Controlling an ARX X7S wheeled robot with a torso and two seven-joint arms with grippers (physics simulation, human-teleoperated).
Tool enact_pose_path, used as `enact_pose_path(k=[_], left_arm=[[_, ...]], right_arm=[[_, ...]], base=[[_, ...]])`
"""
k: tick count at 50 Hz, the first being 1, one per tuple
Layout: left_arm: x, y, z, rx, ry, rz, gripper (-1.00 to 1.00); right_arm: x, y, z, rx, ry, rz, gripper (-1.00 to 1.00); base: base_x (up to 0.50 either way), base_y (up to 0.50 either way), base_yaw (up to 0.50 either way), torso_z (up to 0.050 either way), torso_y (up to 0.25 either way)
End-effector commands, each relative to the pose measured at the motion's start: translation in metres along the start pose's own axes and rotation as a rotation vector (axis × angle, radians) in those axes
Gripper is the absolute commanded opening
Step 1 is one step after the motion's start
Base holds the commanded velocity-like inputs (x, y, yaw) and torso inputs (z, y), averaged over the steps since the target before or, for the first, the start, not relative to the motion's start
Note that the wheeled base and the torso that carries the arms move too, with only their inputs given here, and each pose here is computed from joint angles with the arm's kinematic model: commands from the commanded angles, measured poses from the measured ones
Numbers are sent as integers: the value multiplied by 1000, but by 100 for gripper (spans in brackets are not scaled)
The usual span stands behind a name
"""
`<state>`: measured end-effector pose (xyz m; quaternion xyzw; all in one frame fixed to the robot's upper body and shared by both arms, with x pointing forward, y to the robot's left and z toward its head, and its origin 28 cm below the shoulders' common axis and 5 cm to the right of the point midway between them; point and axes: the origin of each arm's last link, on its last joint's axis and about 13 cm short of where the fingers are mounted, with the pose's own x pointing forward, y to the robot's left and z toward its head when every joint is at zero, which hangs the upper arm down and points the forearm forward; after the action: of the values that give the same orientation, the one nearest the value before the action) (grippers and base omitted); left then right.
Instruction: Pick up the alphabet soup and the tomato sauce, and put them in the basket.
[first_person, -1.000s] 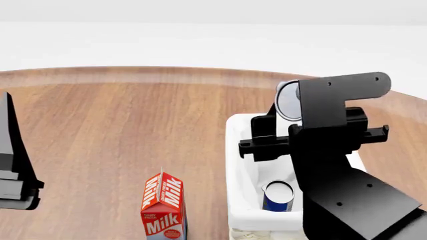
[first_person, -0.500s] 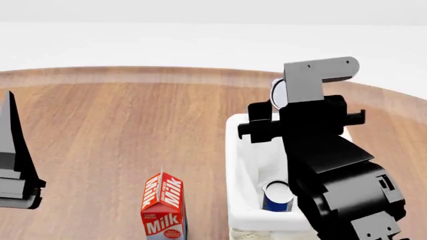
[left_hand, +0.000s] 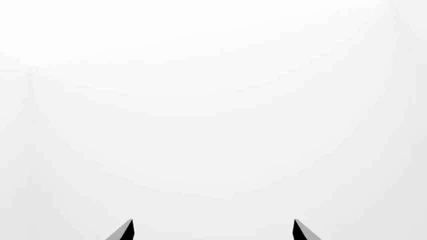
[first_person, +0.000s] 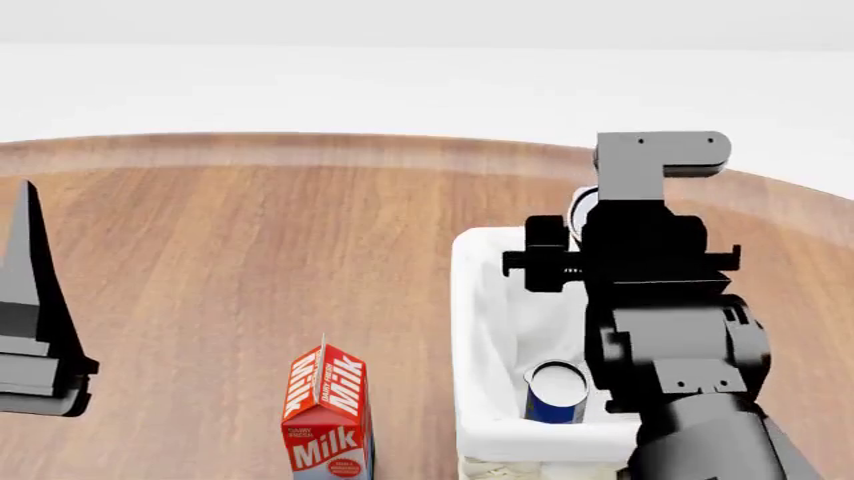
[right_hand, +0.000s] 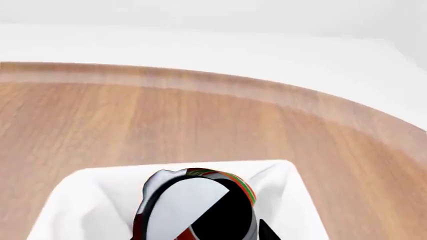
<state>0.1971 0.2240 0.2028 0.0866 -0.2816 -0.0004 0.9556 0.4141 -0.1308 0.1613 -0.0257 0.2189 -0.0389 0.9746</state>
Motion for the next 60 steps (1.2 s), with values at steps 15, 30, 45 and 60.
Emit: enact_pose_path(k=[15, 30, 45, 60], left_arm=[[-1, -1, -2, -4, 3, -3, 100], [0, -1, -2, -1, 4, -5, 100], [-1, -1, -2, 0, 6, -2, 100], [-2, -1, -3, -4, 9, -4, 100]], right_arm=[[-1, 1, -9, 27, 134, 26, -100], [-1, 6, -12, 22, 140, 52, -100], [0, 7, -15, 21, 140, 55, -100], [1, 7, -26, 18, 164, 46, -100]], base=[[0, 0, 0, 0, 0], [0, 0, 0, 0, 1], [0, 0, 0, 0, 0], [0, 0, 0, 0, 0]])
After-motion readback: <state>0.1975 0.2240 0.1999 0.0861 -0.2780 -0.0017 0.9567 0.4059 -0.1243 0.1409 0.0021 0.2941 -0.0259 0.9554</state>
